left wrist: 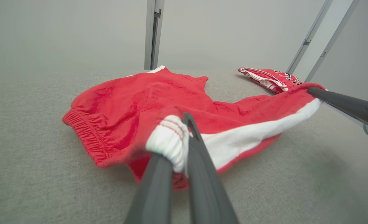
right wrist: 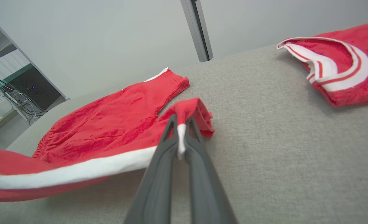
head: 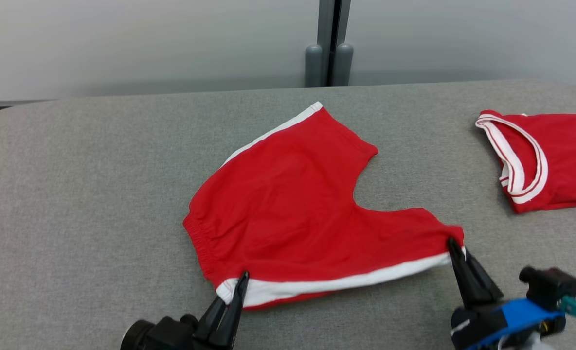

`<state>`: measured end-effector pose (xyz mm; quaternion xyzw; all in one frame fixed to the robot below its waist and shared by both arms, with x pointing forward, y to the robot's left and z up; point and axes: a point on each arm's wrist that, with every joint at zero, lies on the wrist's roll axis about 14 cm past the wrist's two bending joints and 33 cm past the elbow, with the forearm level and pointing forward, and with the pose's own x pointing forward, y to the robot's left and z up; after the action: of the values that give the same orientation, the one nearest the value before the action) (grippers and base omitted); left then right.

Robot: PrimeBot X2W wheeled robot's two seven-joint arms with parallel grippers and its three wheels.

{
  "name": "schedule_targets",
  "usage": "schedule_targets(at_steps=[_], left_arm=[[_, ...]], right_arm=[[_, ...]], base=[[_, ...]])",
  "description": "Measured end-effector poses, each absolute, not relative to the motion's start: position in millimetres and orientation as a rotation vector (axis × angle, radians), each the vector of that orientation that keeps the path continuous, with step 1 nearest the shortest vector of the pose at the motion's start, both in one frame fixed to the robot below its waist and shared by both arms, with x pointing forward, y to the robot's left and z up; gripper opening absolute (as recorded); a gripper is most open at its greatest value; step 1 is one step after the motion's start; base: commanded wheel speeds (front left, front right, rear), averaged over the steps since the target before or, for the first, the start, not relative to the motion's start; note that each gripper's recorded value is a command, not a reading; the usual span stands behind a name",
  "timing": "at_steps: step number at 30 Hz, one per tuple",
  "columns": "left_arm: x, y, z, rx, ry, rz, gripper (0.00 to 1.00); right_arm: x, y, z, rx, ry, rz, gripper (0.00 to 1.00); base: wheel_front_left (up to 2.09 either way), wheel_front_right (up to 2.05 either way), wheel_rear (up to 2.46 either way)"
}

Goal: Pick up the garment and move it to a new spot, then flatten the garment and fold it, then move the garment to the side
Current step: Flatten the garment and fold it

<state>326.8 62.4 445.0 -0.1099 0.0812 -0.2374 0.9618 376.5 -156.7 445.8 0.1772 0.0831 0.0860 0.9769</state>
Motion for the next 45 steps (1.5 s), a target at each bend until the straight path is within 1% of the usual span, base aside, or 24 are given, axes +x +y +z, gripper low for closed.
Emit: schedule_targets(at_steps=[4, 13, 25, 32, 39, 40, 41, 42, 43, 44, 45], left_arm=[[342, 62, 453, -0.218, 0.131, -0.481, 0.0], [386, 70, 462, -0.212, 0.087, -0.456, 0.0], [432, 91, 455, -0.211, 0.086, -0.378, 0.0], [450, 110, 446, -0.227, 0.101, -0.306, 0.0], [462, 119, 434, -0.221, 0.123, -0.271, 0.0], [464, 118, 432, -0.22, 0.128, -0.27, 0.0], [465, 118, 430, -0.22, 0.132, -0.269, 0.0], [466, 119, 428, -0.221, 0.139, -0.265, 0.0], [466, 118, 426, -0.223, 0.144, -0.263, 0.46], [466, 118, 425, -0.224, 0.148, -0.262, 1.0], [467, 119, 425, -0.222, 0.147, -0.259, 1.0]], right_arm=[[408, -151, 460, 0.341, 0.131, 0.203, 0.0], [484, -124, 470, 0.261, 0.135, 0.308, 0.0], [576, -85, 459, 0.193, 0.219, 0.387, 0.0], [608, -61, 444, 0.144, 0.265, 0.427, 0.0], [623, -43, 426, 0.1, 0.306, 0.456, 0.0], [624, -42, 420, 0.09, 0.321, 0.455, 0.02], [625, -40, 418, 0.085, 0.322, 0.459, 0.49], [625, -38, 417, 0.082, 0.323, 0.463, 1.0], [625, -37, 416, 0.082, 0.322, 0.466, 1.0], [624, -37, 415, 0.077, 0.323, 0.467, 1.0], [624, -38, 414, 0.076, 0.325, 0.466, 1.0]], base=[[0.0, 0.0, 0.0], [0.0, 0.0, 0.0], [0.0, 0.0, 0.0], [0.0, 0.0, 0.0], [0.0, 0.0, 0.0], [0.0, 0.0, 0.0], [0.0, 0.0, 0.0], [0.0, 0.0, 0.0], [0.0, 0.0, 0.0], [0.0, 0.0, 0.0], [0.0, 0.0, 0.0]])
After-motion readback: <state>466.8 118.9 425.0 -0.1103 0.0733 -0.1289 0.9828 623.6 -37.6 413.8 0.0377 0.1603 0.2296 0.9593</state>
